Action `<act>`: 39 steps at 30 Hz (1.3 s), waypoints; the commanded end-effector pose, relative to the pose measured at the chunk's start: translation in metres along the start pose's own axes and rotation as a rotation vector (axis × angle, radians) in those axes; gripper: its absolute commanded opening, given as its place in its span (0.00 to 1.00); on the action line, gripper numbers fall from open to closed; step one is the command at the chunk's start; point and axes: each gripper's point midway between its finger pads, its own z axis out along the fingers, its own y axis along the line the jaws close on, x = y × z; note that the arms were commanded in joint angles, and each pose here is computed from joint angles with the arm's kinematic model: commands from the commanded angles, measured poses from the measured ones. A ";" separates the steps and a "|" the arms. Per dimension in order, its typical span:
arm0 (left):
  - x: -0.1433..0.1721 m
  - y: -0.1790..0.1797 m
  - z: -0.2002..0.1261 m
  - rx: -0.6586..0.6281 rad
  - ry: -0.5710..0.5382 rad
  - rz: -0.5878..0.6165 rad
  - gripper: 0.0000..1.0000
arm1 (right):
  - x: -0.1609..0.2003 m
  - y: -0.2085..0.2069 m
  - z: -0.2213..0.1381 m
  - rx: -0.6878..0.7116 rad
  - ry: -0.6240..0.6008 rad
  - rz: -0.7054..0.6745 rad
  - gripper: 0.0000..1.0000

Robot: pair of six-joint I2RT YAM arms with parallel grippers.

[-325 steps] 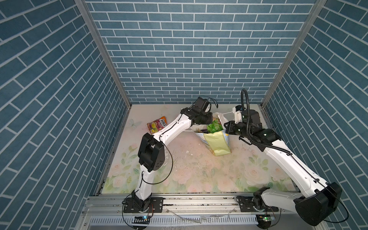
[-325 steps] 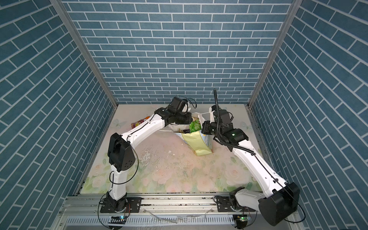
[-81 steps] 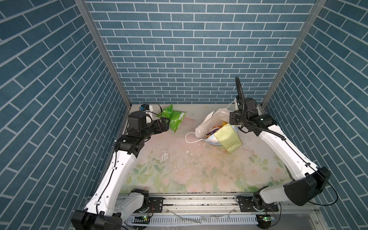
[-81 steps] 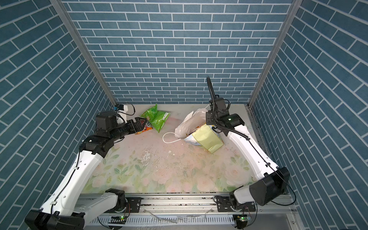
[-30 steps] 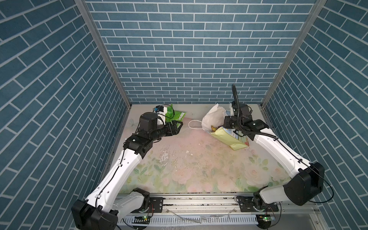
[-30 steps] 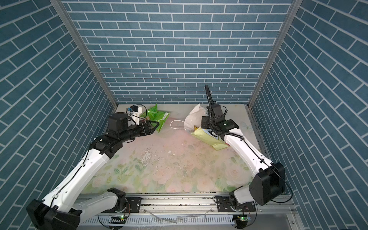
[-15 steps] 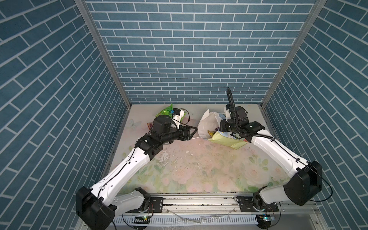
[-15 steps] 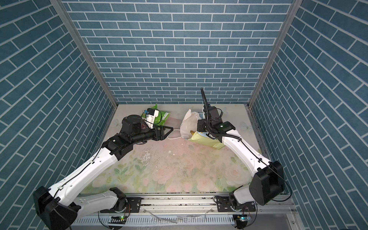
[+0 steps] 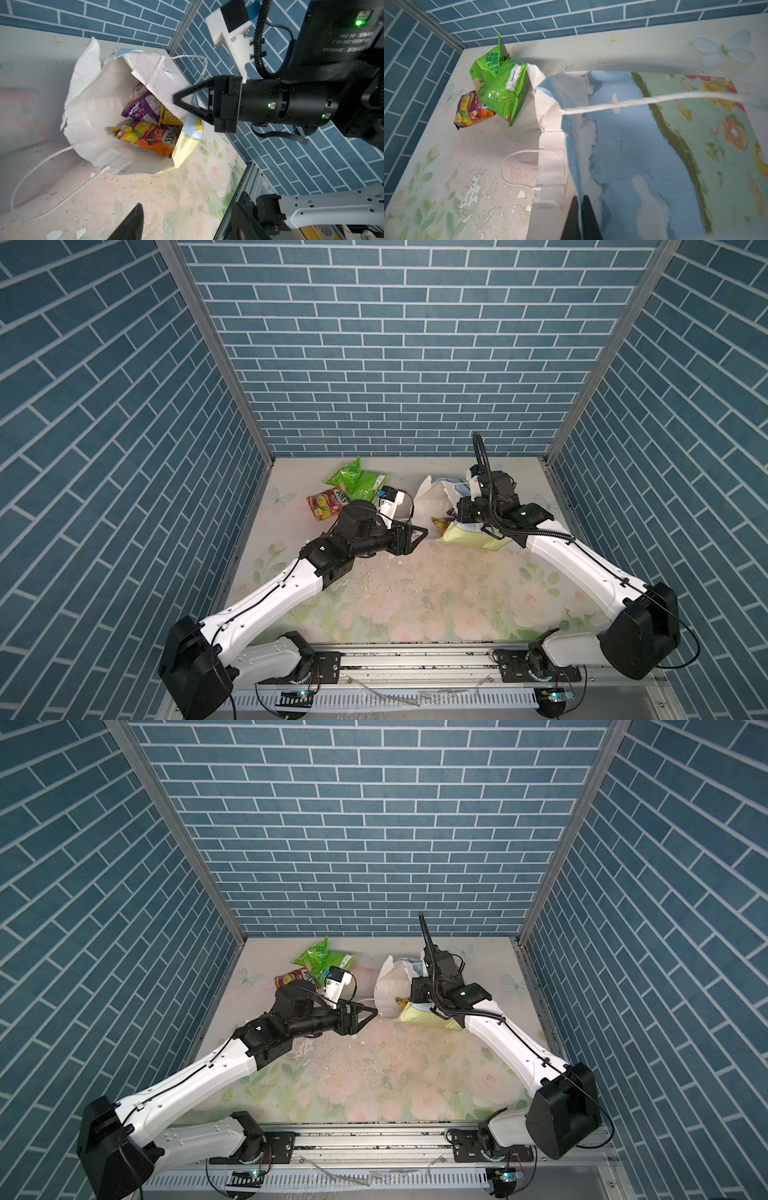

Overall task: Take the snacks out of the paper bag
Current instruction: Pick up the snack from the paper bag.

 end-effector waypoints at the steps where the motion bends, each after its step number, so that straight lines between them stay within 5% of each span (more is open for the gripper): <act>1: 0.000 -0.009 0.007 0.038 -0.035 0.037 0.65 | 0.007 -0.001 -0.002 -0.005 0.010 0.044 0.00; 22: 0.027 0.028 0.070 -0.005 0.033 0.025 0.56 | 0.006 0.013 -0.010 -0.096 -0.006 0.099 0.00; 31: 0.041 0.037 0.087 -0.011 0.043 0.020 0.54 | 0.029 0.014 -0.035 -0.107 0.112 -0.121 0.00; 39: 0.051 0.050 0.102 -0.008 0.026 0.005 0.55 | 0.031 0.018 -0.055 -0.157 0.052 -0.208 0.00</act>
